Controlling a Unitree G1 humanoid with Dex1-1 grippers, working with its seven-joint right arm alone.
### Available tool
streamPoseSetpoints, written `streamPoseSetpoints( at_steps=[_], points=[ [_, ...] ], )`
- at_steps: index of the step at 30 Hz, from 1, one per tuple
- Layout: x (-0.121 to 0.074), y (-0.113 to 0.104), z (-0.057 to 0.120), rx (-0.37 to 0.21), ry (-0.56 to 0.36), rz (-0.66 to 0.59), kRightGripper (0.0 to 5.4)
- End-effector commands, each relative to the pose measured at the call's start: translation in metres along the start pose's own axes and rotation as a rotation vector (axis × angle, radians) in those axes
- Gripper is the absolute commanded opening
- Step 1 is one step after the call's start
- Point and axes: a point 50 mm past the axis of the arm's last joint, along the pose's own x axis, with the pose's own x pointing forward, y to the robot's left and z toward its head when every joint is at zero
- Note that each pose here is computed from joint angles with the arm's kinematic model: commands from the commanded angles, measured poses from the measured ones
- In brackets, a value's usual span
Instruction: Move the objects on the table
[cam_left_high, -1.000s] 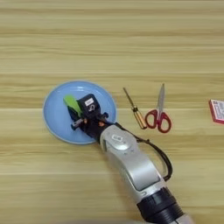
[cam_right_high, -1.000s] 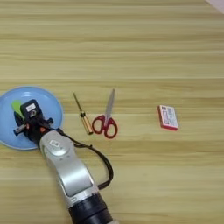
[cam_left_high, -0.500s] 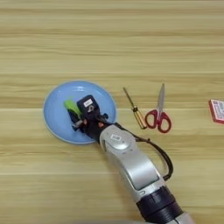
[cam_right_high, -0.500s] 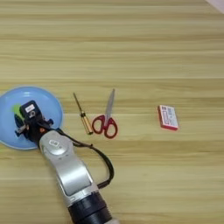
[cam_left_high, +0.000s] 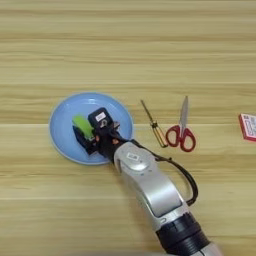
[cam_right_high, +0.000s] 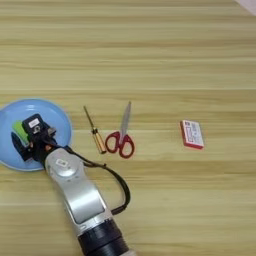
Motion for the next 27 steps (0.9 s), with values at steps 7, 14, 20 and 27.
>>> streamPoseSetpoints(
  at_steps=[7,14,20,27],
  points=[
    [0.0,-0.011,0.039,-0.043,-0.153,-0.032,4.61],
    [-0.005,-0.021,0.044,-0.04,-0.175,-0.065,5.36],
    [-0.01,-0.033,0.046,-0.036,-0.184,-0.11,5.36],
    [-0.013,-0.041,0.045,-0.037,-0.183,-0.139,5.36]
  ],
)
